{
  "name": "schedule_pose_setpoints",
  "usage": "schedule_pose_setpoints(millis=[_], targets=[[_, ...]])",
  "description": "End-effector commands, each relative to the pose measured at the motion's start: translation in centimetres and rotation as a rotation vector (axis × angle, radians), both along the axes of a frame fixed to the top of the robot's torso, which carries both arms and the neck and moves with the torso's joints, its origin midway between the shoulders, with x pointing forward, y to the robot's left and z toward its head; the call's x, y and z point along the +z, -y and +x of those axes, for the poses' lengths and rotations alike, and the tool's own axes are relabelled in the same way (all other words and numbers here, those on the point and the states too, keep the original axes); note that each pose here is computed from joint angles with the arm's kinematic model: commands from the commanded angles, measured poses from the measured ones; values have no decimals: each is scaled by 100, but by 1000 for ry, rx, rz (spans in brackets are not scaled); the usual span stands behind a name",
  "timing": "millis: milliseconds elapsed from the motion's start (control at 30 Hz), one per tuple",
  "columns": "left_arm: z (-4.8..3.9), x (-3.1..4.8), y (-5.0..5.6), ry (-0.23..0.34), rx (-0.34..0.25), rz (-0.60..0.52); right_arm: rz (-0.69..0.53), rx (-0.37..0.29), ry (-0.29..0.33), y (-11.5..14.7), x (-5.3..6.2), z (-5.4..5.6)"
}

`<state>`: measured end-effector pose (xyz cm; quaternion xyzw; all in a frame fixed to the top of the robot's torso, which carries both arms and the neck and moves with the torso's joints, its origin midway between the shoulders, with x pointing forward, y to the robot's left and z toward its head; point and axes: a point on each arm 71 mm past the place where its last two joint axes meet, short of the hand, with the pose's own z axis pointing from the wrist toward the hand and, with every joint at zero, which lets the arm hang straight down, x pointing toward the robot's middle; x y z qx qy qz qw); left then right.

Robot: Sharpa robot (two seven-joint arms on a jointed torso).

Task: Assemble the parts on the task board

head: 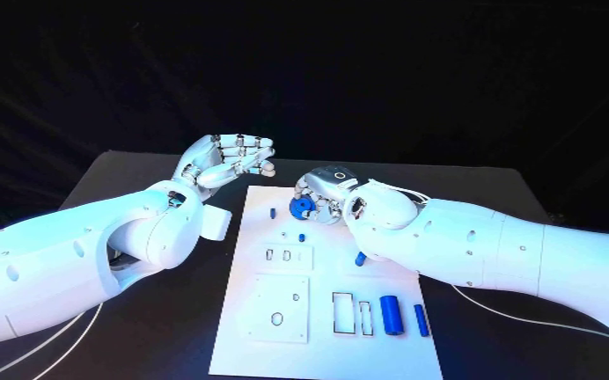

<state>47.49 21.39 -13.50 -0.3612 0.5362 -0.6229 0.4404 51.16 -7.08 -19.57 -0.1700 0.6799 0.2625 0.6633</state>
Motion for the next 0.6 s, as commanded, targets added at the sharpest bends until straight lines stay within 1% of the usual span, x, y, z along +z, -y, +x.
schedule_pose_setpoints(millis=[33,333,600], targets=[[-3,13,27,4,-19,-10,-23,12,-4,-15,-25,-3],[-1,12,27,3,-19,-9,-46,3,-30,-7,-89,15],[0,11,26,3,-19,-9,-42,-8,-28,-1,-110,35]])
